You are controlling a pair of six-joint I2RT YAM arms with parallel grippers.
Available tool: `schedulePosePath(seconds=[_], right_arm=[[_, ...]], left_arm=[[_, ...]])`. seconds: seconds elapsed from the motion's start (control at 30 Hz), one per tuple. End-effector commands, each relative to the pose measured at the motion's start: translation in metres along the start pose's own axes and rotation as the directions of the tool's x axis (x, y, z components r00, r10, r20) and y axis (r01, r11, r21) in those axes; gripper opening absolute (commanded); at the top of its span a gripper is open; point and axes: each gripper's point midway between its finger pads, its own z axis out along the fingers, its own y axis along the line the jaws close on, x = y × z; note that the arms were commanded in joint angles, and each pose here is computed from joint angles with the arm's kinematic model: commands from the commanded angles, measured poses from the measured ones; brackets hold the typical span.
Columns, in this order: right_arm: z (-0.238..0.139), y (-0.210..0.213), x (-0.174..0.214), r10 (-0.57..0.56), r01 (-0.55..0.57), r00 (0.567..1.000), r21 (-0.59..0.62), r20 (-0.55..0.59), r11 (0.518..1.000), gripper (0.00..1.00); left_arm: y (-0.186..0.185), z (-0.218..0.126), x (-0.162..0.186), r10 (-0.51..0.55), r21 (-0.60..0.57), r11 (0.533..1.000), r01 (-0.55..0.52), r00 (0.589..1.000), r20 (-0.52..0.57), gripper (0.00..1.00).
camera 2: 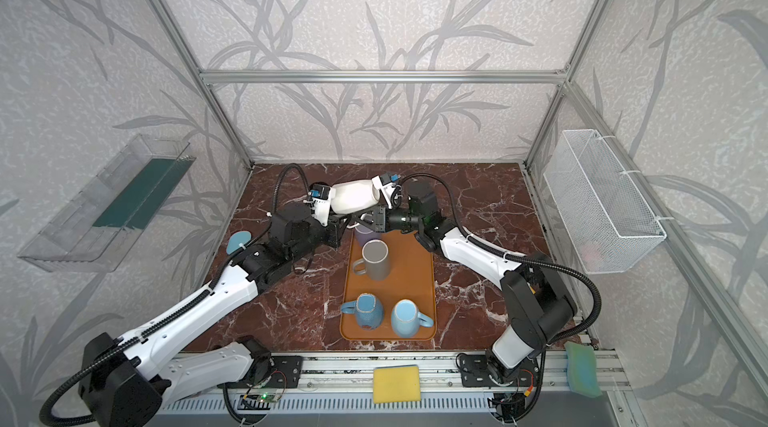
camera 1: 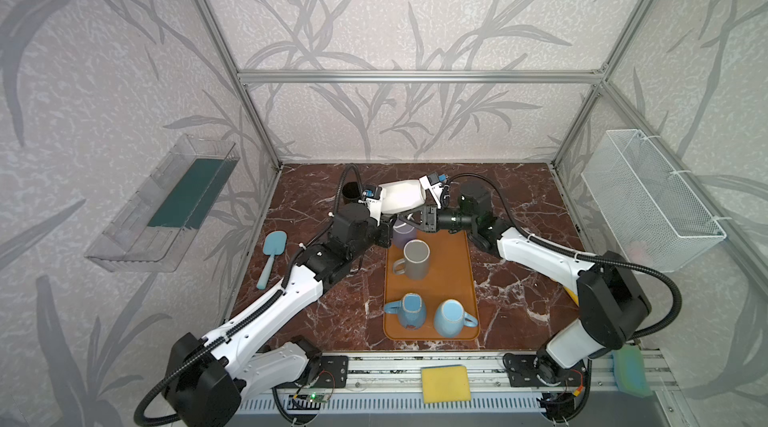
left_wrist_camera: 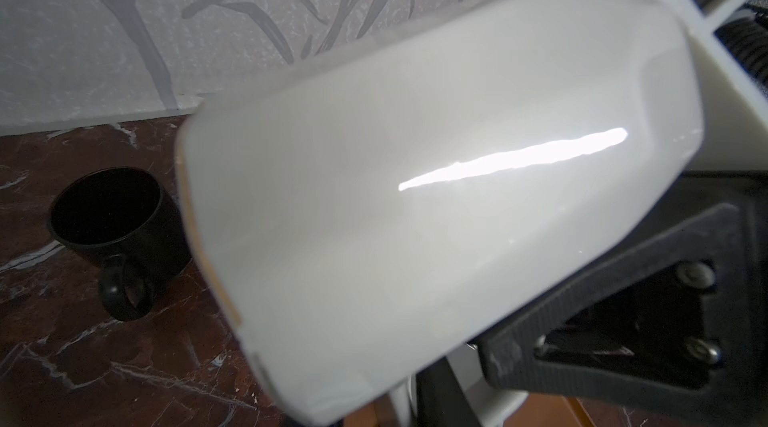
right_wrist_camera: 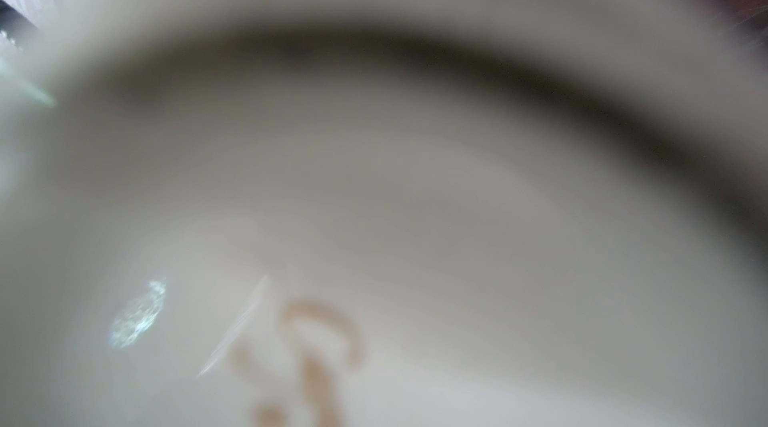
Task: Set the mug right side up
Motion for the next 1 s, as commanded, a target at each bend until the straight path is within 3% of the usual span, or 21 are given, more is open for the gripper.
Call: schedulePosePath(seconds=[0.0, 0.17, 0.37, 0.67, 0.97], right_arm=[[0.0, -0.006, 0.002, 0.046, -0.047, 0.999, 0.031, 0.016, 0.998, 0.0], [-0.002, -0.006, 0.004, 0.034, -0.034, 0.999, 0.025, 0.026, 0.999, 0.0], [0.004, -0.001, 0.002, 0.018, -0.016, 0.999, -0.063, 0.036, 0.998, 0.0], [0.006, 0.001, -0.002, -0.033, 0.038, 0.998, -0.103, 0.044, 0.994, 0.0], [0.006, 0.01, -0.003, -0.091, 0.098, 0.995, -0.181, 0.046, 0.979, 0.0]], left_arm=[[-0.029, -0.025, -0.06, 0.039, 0.091, 0.994, -0.057, 0.981, 0.19, 0.0], [-0.026, -0.028, -0.06, 0.037, 0.074, 0.996, -0.052, 0.98, 0.196, 0.03], [-0.025, -0.031, -0.059, 0.034, 0.069, 0.996, -0.048, 0.982, 0.188, 0.16], [-0.018, -0.036, -0.055, 0.024, 0.04, 0.999, -0.032, 0.983, 0.181, 0.37], [-0.016, -0.038, -0.05, 0.007, 0.04, 0.999, -0.013, 0.988, 0.152, 0.45]])
